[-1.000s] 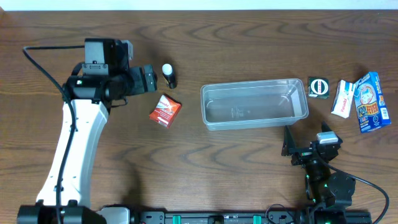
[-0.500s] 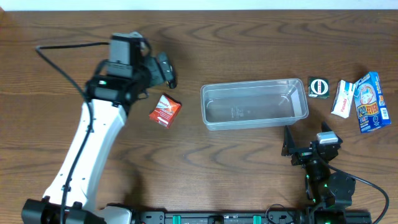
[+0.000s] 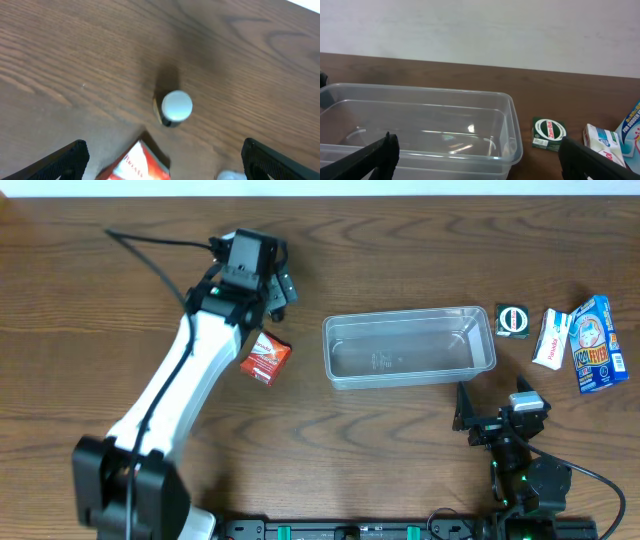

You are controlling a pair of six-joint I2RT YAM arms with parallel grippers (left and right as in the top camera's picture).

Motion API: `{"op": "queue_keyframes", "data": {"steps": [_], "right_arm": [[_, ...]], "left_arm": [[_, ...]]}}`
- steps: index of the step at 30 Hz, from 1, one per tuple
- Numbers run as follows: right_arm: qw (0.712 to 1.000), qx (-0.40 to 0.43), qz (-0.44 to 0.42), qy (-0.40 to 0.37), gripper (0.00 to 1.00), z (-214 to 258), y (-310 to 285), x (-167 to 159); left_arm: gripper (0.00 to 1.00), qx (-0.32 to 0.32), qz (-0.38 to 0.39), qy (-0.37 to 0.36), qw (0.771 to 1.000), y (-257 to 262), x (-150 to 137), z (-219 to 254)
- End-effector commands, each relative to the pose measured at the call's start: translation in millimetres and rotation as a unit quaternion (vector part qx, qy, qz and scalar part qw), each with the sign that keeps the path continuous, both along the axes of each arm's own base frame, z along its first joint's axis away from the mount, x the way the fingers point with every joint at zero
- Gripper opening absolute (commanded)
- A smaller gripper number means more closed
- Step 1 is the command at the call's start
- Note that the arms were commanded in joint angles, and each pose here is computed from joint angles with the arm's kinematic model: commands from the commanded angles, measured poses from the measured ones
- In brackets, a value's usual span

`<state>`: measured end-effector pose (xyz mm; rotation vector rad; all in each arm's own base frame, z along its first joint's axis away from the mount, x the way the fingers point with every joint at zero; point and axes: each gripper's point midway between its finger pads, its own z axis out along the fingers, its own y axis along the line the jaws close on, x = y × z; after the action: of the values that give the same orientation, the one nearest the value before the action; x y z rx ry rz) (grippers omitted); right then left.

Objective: Pack container
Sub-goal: 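Move the left gripper up over the dark medicine bottle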

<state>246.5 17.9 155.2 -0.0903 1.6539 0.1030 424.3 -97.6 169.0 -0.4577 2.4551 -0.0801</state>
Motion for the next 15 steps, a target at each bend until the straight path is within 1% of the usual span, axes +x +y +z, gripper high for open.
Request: {"op": "queue_keyframes", "data": {"steps": [1, 5, 10, 15], "right_arm": [[1.0, 0.0, -0.005, 0.002, 0.99, -1, -3, 0], [1.0, 0.0, -0.005, 0.002, 0.99, -1, -3, 0], [1.0, 0.0, -0.005, 0.002, 0.99, -1, -3, 0], [1.0, 0.0, -0.005, 0.002, 0.99, -1, -3, 0]], "left_arm": [[0.98, 0.004, 0.013, -0.024, 1.0, 0, 22, 9], [0.98, 0.002, 0.014, -0.031, 0.999, -4, 37, -3], [0.98, 0.004, 0.02, -0.02, 1.0, -1, 41, -17], [0.98, 0.0, 0.027, -0.027, 0.999, 1, 49, -23]]}}
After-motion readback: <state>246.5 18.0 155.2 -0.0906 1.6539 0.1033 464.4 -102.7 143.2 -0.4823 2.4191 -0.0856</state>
